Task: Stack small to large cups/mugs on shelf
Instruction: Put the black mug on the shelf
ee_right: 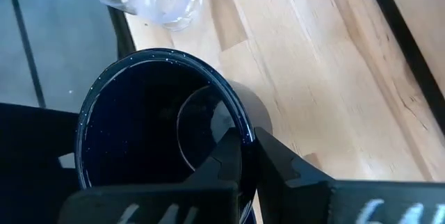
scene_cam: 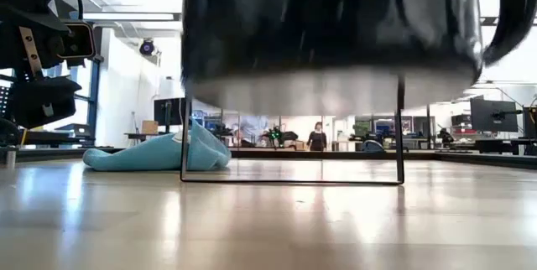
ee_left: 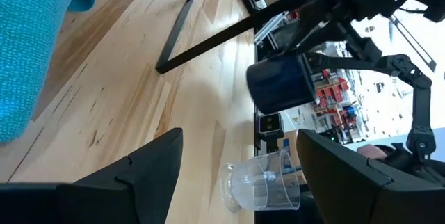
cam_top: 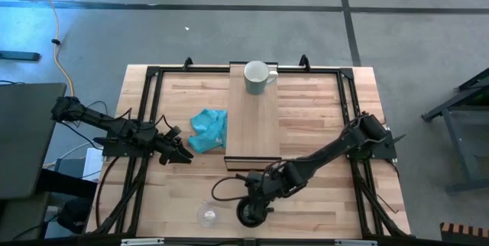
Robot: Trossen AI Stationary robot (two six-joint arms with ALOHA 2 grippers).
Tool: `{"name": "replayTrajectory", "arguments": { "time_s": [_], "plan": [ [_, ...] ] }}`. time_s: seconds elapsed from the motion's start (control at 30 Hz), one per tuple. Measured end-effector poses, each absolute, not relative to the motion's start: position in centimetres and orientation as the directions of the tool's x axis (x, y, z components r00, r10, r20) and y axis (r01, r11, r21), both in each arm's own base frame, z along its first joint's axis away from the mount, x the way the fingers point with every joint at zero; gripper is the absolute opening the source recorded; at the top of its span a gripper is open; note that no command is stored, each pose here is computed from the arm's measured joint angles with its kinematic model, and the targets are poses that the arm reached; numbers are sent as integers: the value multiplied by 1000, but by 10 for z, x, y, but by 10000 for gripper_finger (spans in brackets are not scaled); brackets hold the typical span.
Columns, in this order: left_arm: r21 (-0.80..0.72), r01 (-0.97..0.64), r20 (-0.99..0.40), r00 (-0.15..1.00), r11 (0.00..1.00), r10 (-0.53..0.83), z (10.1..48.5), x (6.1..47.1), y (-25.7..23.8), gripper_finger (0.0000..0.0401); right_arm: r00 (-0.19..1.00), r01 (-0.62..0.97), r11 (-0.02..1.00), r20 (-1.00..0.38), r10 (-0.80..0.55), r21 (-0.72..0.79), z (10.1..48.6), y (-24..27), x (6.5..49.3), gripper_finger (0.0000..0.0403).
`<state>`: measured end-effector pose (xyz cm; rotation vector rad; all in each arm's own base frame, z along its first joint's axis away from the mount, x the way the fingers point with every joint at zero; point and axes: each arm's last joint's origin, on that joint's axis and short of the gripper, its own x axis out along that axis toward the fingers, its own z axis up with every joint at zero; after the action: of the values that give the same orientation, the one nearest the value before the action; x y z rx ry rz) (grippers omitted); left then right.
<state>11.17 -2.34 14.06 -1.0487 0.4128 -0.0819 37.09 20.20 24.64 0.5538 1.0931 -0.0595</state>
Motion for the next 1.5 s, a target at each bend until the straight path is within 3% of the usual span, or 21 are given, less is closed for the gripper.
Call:
{"name": "replayTrajectory", "arguments": {
  "time_s": [0.83,1.5],
  "plan": [
    [-847,-153,-292,934,509,-204,141,112,-22,271,540,351,825,-816,208,443,349,122,317,0],
    [-844,-214,-283,957,492,-68,141,113,-18,271,533,300,870,-825,188,392,371,47,302,0]
  ]
}}
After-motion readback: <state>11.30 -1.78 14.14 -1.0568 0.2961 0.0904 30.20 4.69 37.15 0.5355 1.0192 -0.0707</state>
